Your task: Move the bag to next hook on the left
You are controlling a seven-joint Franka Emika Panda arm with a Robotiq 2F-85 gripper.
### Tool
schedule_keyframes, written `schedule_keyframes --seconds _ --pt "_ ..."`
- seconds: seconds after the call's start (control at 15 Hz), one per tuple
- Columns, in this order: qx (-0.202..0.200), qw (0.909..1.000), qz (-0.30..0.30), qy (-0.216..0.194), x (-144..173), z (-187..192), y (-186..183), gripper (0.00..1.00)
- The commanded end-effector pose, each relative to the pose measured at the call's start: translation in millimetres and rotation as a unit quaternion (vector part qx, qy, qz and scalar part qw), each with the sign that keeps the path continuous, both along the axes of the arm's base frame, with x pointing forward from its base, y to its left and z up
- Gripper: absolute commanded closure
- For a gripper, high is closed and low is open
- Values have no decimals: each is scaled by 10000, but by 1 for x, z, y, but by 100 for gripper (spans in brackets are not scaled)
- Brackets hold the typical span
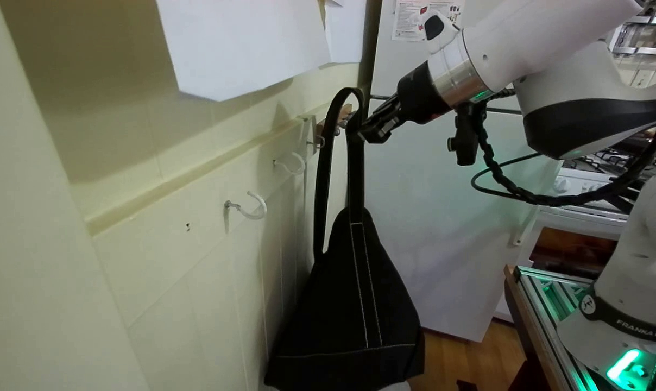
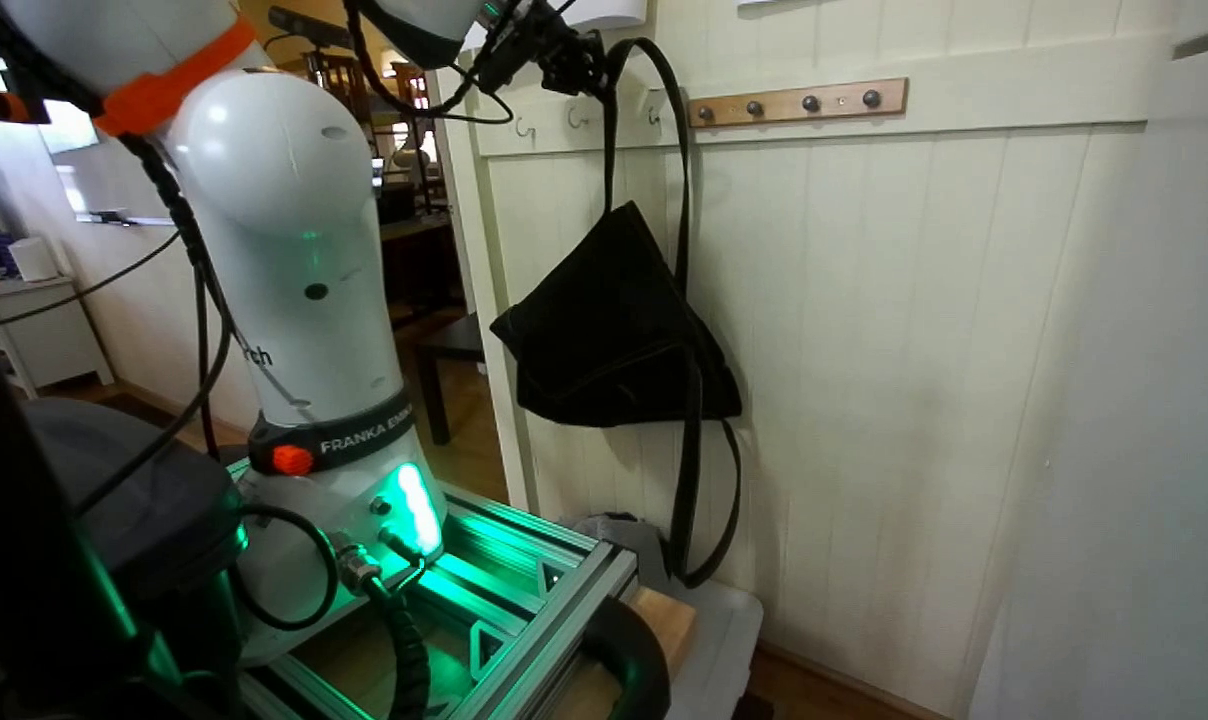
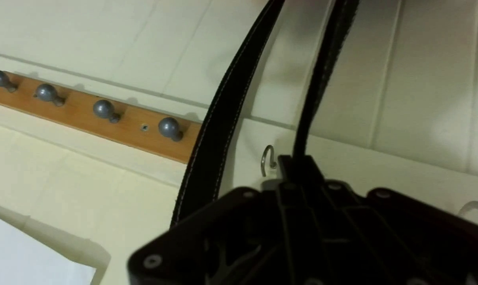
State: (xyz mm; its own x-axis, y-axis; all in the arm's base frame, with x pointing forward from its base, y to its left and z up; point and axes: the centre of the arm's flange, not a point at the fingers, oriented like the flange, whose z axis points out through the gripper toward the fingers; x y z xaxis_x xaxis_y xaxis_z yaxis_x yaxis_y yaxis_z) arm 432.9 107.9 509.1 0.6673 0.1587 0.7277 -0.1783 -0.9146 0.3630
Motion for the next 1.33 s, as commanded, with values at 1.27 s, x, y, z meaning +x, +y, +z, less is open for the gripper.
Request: schedule_keyframes --seconds 1.27 --pt "426 9954 198 838 4 -7 43 98"
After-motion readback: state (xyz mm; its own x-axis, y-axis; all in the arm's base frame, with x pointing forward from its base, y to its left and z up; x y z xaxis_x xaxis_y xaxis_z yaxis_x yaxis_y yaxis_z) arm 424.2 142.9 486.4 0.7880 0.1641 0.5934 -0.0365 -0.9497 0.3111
